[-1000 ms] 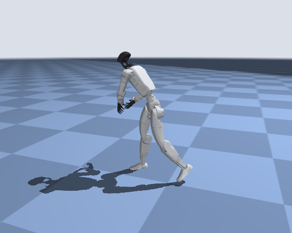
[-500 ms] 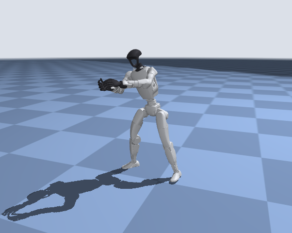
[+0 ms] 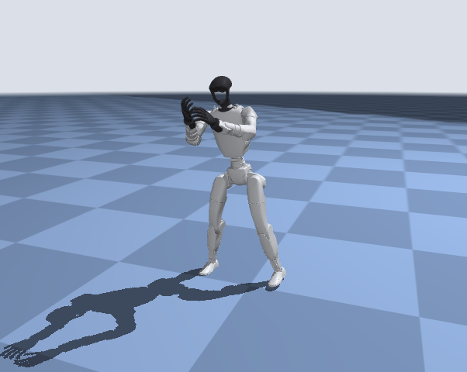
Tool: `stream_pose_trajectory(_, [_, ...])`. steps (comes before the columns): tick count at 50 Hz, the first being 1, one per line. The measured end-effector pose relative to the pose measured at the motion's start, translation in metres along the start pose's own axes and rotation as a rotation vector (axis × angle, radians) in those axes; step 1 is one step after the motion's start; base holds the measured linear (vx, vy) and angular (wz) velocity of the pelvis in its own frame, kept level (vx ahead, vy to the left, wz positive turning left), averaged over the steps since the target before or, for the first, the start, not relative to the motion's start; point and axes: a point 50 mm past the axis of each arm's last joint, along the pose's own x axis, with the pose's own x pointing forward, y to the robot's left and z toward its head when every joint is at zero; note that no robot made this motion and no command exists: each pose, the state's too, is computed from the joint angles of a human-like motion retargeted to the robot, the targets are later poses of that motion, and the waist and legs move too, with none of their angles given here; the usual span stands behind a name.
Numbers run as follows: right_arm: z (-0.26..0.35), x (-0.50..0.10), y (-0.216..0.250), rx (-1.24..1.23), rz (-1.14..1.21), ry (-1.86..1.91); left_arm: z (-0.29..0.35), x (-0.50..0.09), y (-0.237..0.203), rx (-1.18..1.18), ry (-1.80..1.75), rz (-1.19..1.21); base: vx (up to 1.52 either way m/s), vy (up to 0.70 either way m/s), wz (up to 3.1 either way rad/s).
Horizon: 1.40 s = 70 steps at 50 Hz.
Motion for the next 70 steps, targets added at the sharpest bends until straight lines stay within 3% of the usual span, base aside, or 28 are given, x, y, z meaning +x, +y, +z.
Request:
stream_pose_trajectory(8, [-0.127,-0.181,-0.058,0.117,-0.504,0.506,-0.113,-0.194,-0.082,-0.246,0.704,-0.224,-0.09,0.07,0.14])
stream_pose_trajectory(14, [-0.161,-0.315,-0.03,0.176,-0.746,0.862,-0.103,-0.343,-0.101,-0.552,1.133,-0.265,-0.06,0.2,0.15])
stream_pose_trajectory(20, [-0.16,-0.369,0.004,0.127,-0.871,0.974,-0.08,-0.392,-0.091,-0.548,1.214,-0.292,-0.07,0.31,0.31])
stream_pose_trajectory(28, [-0.168,-0.338,-0.013,-0.175,-0.859,0.943,-0.096,-0.362,-0.103,-0.433,1.124,-0.413,0.09,0.6,0.65])
stream_pose_trajectory(32, [-0.17,-0.273,-0.028,-0.268,-0.657,0.889,-0.114,-0.307,-0.089,-0.341,1.005,-0.344,0.28,0.8,0.28])
stream_pose_trajectory(36, [-0.159,-0.175,-0.008,-0.378,-0.324,0.695,-0.117,-0.233,-0.041,-0.38,0.814,-0.102,0.28,0.82,0.29])
stream_pose_trajectory(41, [-0.116,-0.084,0.075,-0.468,0.153,0.301,-0.084,-0.168,0.052,-0.461,0.448,0.163,0.27,0.74,0.93])
stream_pose_trajectory(47, [-0.03,-0.01,0.211,-0.608,0.636,-0.215,0.011,-0.105,0.163,-0.118,-0.111,0.29,0.38,0.61,1.82])
stream_pose_trajectory(52, [0.06,0.001,0.332,-0.79,0.912,-0.657,0.127,-0.059,0.228,0.21,-0.578,0.4,0.44,0.61,1.48])
stream_pose_trajectory(55, [0.096,-0.012,0.373,-0.856,1.043,-0.791,0.179,-0.049,0.243,0.281,-0.749,0.455,0.4,0.64,1.15])
stream_pose_trajectory(58, [0.112,-0.013,0.372,-0.893,1.097,-0.813,0.195,-0.04,0.229,0.262,-0.836,0.445,0.44,0.59,1.25])
stream_pose_trajectory(62, [0.109,-0.011,0.325,-0.974,1.05,-0.852,0.16,-0.045,0.194,0.146,-0.821,0.47,0.47,0.53,1.15])
stream_pose_trajectory(65, [0.077,-0.027,0.279,-1.03,1.021,-0.866,0.098,-0.086,0.173,0.113,-0.64,0.566,0.43,0.37,0.36])
stream_pose_trajectory(70, [0.043,-0.064,0.251,-0.944,1.092,-0.855,0.046,-0.15,0.154,0.182,-0.409,0.571,0.27,0.19,0.17])
